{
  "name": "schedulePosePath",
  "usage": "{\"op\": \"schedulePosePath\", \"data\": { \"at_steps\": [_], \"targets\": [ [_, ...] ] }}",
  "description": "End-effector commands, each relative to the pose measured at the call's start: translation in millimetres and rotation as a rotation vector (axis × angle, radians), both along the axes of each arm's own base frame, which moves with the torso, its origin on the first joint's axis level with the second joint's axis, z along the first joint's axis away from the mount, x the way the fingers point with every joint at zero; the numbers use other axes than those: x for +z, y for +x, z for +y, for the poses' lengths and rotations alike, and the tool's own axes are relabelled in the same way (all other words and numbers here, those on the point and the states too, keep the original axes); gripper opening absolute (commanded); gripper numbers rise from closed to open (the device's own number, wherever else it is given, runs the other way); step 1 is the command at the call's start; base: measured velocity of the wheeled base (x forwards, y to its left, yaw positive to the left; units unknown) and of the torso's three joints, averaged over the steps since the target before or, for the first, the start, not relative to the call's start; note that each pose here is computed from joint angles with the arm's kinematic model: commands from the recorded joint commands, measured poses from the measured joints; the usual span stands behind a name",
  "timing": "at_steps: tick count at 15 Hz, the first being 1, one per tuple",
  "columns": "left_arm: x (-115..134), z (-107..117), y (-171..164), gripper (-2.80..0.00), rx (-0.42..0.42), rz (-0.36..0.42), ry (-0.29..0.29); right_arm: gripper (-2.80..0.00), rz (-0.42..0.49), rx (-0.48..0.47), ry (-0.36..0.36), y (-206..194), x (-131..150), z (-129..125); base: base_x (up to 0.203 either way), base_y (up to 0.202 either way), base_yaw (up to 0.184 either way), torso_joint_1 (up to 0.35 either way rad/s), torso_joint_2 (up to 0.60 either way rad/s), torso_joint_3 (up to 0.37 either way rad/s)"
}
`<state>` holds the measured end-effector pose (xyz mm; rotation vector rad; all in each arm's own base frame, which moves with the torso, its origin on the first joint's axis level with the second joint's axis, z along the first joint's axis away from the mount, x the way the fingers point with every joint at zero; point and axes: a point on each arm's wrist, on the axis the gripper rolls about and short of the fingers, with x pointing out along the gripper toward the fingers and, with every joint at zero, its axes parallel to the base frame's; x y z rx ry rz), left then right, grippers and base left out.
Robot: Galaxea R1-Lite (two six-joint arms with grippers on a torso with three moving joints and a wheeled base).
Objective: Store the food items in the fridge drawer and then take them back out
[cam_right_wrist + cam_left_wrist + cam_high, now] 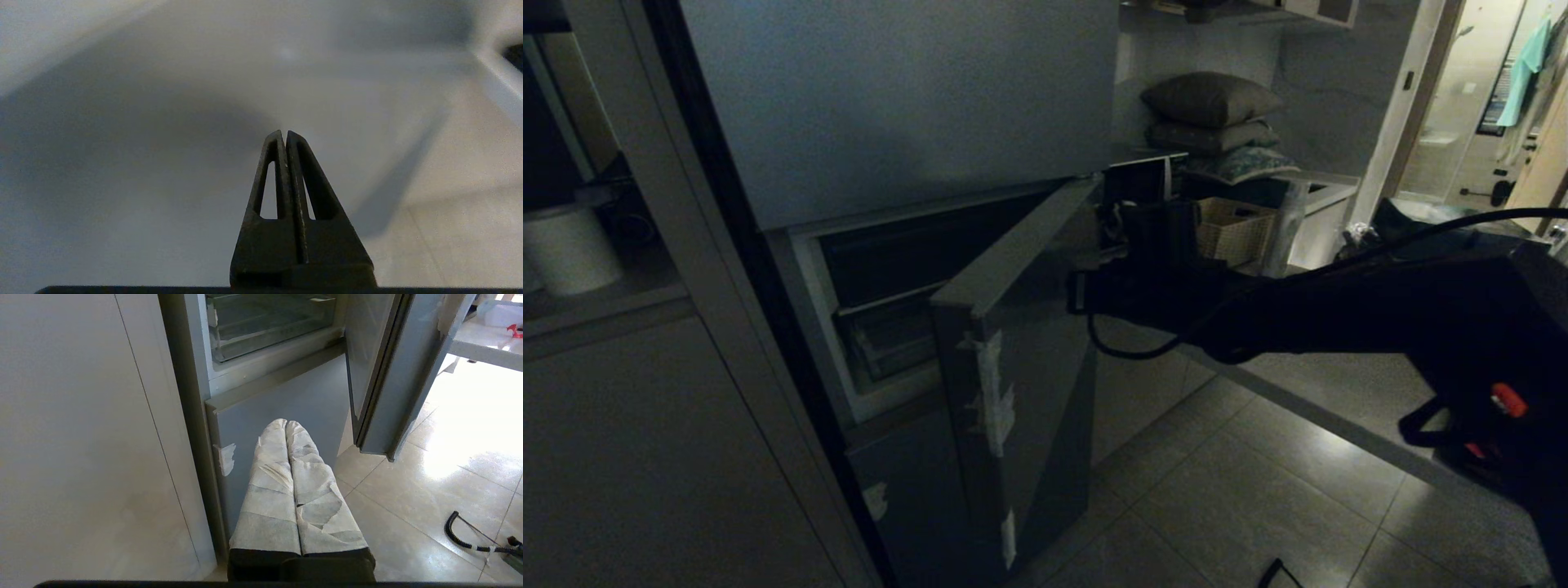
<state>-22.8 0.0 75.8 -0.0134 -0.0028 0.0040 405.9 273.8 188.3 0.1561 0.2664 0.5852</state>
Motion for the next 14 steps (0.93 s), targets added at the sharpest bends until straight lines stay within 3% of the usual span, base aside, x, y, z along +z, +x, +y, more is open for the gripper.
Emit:
{"op": "schedulePosePath", "data": {
  "at_steps": [1, 3, 4, 7, 10, 14],
  "targets": [
    [0.0, 0.0, 0.0, -2.80, 0.001, 0.000, 0.000, -2.80, -0.030, 0.095, -0.056, 5.1, -29.6, 45.1, 0.000, 0.000, 0.000, 0.000, 0.00, 0.000],
    [0.1, 0.0, 0.1, -2.80, 0.001, 0.001, 0.000, -2.80, -0.044, 0.229, -0.180, -7.2, -71.8, 81.6, 0.000, 0.000, 0.000, 0.000, 0.00, 0.000],
    [0.0, 0.0, 0.0, -2.80, 0.001, 0.000, 0.000, -2.80, -0.082, 0.254, -0.177, -8.9, -85.7, 92.1, 0.000, 0.000, 0.000, 0.000, 0.00, 0.000],
    [0.1, 0.0, 0.1, -2.80, 0.001, 0.001, 0.000, -2.80, -0.321, 0.236, -0.065, -11.3, -101.0, 113.6, 0.000, 0.000, 0.000, 0.000, 0.00, 0.000],
    [0.0, 0.0, 0.0, -2.80, 0.001, 0.000, 0.000, -2.80, -0.391, 0.186, -0.015, -20.3, -76.5, 117.2, 0.000, 0.000, 0.000, 0.000, 0.00, 0.000],
    [0.0, 0.0, 0.0, -2.80, 0.001, 0.000, 0.000, -2.80, -0.469, 0.169, 0.052, -21.5, -65.9, 116.3, 0.000, 0.000, 0.000, 0.000, 0.00, 0.000]
  ]
}}
